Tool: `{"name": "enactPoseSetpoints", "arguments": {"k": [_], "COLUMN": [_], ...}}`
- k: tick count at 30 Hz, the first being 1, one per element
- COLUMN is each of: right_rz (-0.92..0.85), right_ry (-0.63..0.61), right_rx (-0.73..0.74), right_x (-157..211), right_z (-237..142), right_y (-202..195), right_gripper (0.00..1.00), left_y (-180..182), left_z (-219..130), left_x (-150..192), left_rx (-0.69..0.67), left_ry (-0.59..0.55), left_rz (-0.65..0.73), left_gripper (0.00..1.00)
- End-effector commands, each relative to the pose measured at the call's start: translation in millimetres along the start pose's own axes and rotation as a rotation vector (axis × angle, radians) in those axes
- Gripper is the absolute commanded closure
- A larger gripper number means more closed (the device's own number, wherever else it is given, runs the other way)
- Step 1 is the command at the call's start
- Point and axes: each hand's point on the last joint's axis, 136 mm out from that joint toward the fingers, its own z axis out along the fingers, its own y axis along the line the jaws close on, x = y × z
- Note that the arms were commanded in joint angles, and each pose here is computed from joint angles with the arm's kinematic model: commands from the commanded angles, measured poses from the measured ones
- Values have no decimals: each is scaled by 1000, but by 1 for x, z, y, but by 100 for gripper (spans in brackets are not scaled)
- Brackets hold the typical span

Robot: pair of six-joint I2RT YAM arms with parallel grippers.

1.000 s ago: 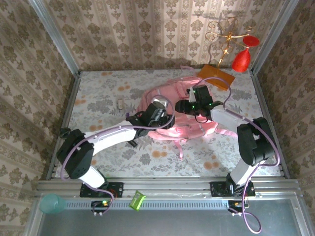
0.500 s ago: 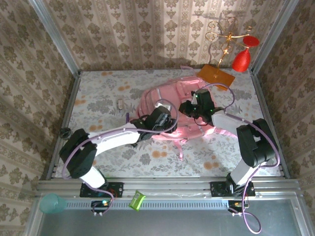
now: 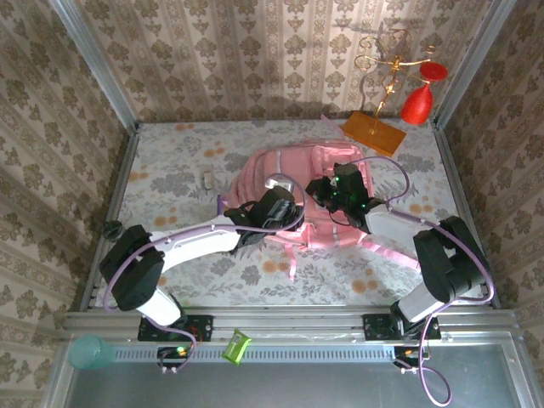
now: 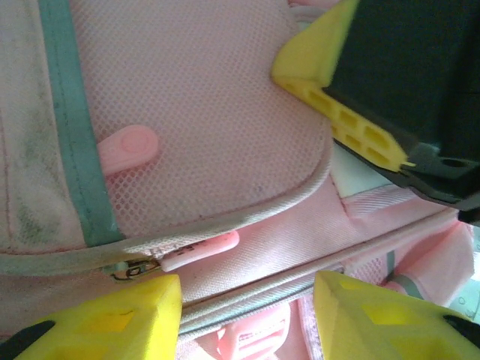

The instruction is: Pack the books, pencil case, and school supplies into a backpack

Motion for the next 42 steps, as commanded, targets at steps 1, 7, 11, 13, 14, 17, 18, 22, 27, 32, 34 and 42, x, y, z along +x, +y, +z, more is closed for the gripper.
{"name": "enactPoseSetpoints", "arguments": {"k": [1, 7, 11, 13, 14, 17, 18, 22, 27, 32, 34, 42], "right_rz": [16, 0, -8, -17, -22, -30, -38, -50, -45, -58, -61, -53], "right_ry": [-112, -80, -60, -46, -35, 0, 15, 36, 25, 36, 44, 58], "right_rx": [-179, -197, -202, -206, -207, -226, -233, -234, -220, -215, -218, -241], "right_x": [-26, -22, -22, -24, -24, -23, -22, -21, -29, -28, -27, -27], "right_z": [-17, -17, -16, -16, -15, -12, -11, -8, -9, -7, -6, -6], "right_y": [55, 61, 61, 60, 60, 63, 66, 64, 57, 56, 57, 62], "right_gripper": [100, 100, 100, 100, 100, 100, 100, 100, 100, 100, 100, 100], "left_y": [13, 24, 44, 54, 58, 66, 67, 65, 57, 42, 44, 46], "left_z": [5, 15, 14, 9, 7, 6, 7, 11, 12, 19, 22, 32], "left_x": [-13, -27, -31, -32, -34, -36, -37, -40, -40, -42, -43, -31], "left_rx": [-68, -154, -271, -327, -353, -409, -414, -421, -357, -270, -278, -227], "left_ry": [-16, -54, -76, -101, -109, -121, -126, -122, -110, -93, -85, -17], "left_rz": [-16, 1, 52, 81, 91, 119, 122, 140, 127, 110, 113, 54], "left_gripper": [48, 40, 44, 46, 47, 46, 44, 47, 62, 72, 73, 73]}}
